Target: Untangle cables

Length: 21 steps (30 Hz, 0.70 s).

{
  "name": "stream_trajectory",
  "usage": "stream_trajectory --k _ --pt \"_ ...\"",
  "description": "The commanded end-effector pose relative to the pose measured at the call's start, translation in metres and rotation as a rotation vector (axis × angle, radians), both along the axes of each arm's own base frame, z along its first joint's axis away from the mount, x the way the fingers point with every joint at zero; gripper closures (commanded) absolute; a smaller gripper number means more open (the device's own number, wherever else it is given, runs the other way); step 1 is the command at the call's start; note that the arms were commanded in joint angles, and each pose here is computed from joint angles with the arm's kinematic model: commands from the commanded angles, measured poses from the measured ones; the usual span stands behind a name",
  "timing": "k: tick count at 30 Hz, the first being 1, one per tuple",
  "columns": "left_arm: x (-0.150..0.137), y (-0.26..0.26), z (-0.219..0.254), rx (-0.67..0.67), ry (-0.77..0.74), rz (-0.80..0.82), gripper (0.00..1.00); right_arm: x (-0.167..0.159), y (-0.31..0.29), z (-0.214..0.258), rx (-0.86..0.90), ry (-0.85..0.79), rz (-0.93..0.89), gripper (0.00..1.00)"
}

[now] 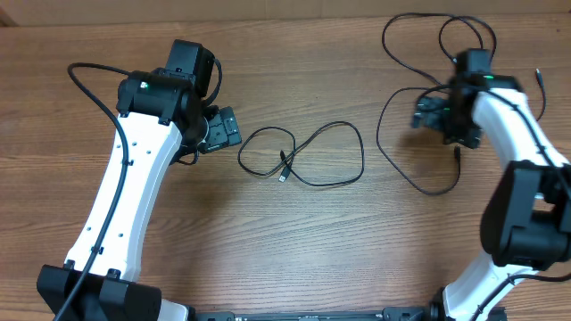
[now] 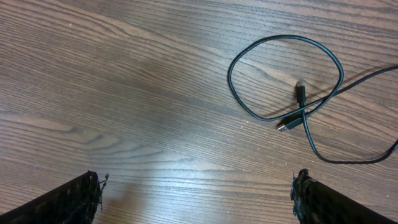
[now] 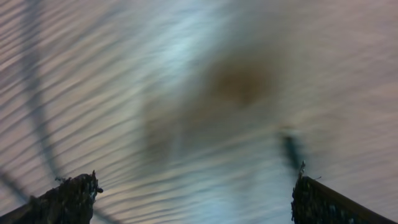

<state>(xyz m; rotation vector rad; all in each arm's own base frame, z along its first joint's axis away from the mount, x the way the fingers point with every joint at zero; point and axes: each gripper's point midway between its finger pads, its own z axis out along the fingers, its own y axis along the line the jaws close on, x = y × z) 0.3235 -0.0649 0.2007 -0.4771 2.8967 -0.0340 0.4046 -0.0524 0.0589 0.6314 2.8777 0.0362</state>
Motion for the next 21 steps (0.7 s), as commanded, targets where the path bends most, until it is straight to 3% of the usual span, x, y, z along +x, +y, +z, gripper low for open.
stream_trajectory --k 1,11,18,21 --pt "0.001 0.000 -0.005 -0.004 0.013 0.013 0.00 -0.008 -0.031 0.012 0.027 0.000 -0.167 0.00" --pt "0.004 0.000 -0.004 -0.006 0.001 0.013 0.00 -0.061 -0.045 -0.019 0.070 0.169 -0.324 0.00" --pt "0.007 -0.001 -0.003 -0.009 -0.011 0.013 0.00 -0.077 -0.030 -0.035 0.124 0.218 -0.358 0.00" --pt "0.006 -0.001 -0.003 -0.009 -0.010 0.013 0.00 -0.082 -0.029 -0.043 0.127 0.228 -0.394 0.14"
